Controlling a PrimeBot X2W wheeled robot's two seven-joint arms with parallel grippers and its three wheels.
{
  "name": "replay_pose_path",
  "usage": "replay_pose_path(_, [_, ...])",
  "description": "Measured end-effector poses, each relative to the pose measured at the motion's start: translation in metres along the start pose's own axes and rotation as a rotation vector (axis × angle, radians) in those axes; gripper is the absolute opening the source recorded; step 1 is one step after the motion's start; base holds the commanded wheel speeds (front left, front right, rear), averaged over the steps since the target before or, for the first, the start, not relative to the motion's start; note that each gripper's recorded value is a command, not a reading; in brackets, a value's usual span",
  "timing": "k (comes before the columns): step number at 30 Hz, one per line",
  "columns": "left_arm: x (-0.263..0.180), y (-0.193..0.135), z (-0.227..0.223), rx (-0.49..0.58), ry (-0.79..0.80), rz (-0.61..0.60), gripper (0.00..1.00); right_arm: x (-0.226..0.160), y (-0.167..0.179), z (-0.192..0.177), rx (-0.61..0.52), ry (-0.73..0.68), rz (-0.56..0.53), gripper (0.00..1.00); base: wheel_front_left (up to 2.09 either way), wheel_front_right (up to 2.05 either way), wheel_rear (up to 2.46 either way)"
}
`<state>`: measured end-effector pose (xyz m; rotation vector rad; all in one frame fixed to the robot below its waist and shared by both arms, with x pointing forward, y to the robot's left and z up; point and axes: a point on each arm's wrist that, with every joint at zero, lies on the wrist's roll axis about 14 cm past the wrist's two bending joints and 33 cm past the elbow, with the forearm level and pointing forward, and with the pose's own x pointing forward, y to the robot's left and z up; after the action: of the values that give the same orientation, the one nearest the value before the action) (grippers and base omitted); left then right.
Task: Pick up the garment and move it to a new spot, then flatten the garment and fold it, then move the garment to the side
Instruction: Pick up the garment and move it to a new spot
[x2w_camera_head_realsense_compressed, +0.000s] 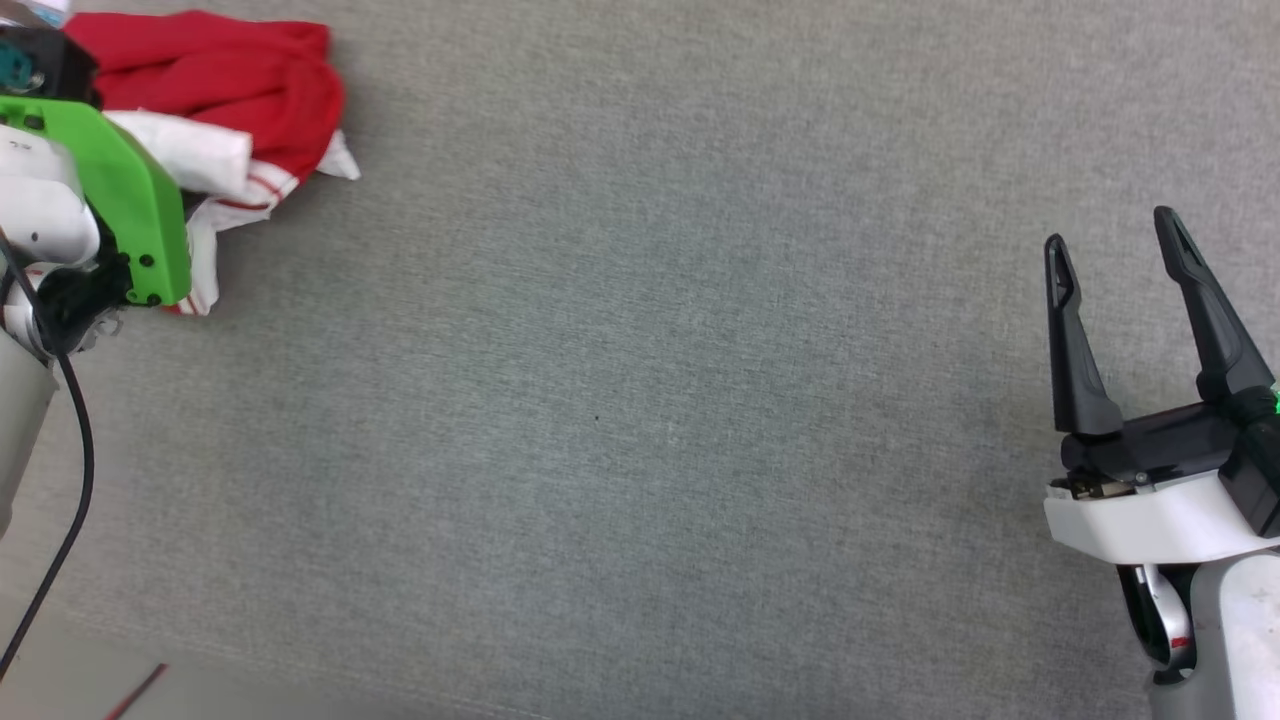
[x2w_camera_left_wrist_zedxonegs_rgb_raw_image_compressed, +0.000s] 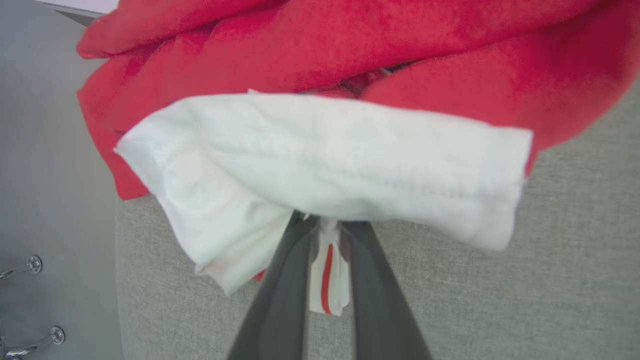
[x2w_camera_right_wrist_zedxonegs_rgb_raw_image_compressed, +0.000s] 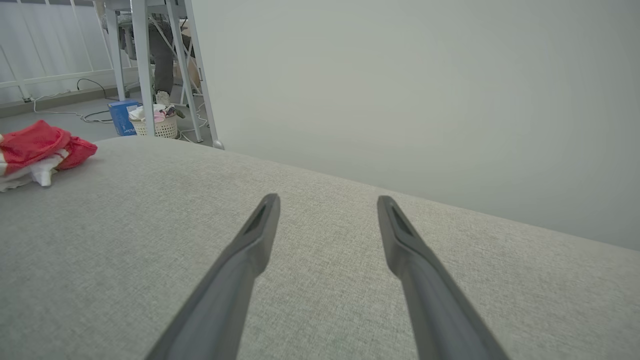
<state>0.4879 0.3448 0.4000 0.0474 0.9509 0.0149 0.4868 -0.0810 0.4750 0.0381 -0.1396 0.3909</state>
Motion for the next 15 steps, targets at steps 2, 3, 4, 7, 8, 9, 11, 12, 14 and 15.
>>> replay_pose_path(2, [-0.013, -0.002, 0.017, 0.035, -0.074, -0.005, 0.0, 0.0, 0.004, 0.009, 0.006, -0.017, 0.004, 1.0, 0.0, 0.0, 0.0])
replay_pose_path(3, [-0.02, -0.003, 0.024, 0.049, -0.106, -0.006, 0.0, 0.0, 0.006, 0.012, 0.008, -0.023, 0.006, 1.0, 0.0, 0.0, 0.0])
replay_pose_path(4, [-0.029, -0.003, 0.035, 0.074, -0.146, -0.006, 0.0, -0.001, 0.008, 0.016, 0.013, -0.031, 0.007, 1.0, 0.0, 0.0, 0.0])
replay_pose_path(7, [-0.056, -0.009, 0.066, 0.143, -0.264, -0.012, 0.0, -0.004, 0.014, 0.027, 0.021, -0.048, 0.01, 1.0, 0.0, 0.0, 0.0])
replay_pose_path(8, [-0.066, -0.013, 0.075, 0.169, -0.304, -0.018, 0.0, -0.004, 0.016, 0.032, 0.023, -0.058, 0.01, 1.0, 0.0, 0.0, 0.0])
replay_pose_path(9, [-0.073, -0.017, 0.082, 0.19, -0.329, -0.024, 0.0, -0.005, 0.017, 0.035, 0.025, -0.064, 0.009, 1.0, 0.0, 0.0, 0.0])
replay_pose_path(11, [-0.09, -0.029, 0.097, 0.242, -0.391, -0.044, 0.0, -0.008, 0.018, 0.043, 0.028, -0.075, 0.007, 1.0, 0.0, 0.0, 0.0])
replay_pose_path(12, [-0.097, -0.037, 0.104, 0.266, -0.418, -0.058, 0.0, -0.009, 0.019, 0.046, 0.027, -0.081, 0.003, 1.0, 0.0, 0.0, 0.0])
replay_pose_path(14, [-0.11, -0.051, 0.114, 0.306, -0.46, -0.084, 0.0, -0.011, 0.018, 0.053, 0.027, -0.094, -0.004, 1.0, 0.0, 0.0, 0.0])
replay_pose_path(15, [-0.116, -0.059, 0.12, 0.322, -0.484, -0.1, 0.0, -0.013, 0.018, 0.057, 0.027, -0.101, -0.011, 1.0, 0.0, 0.0, 0.0])
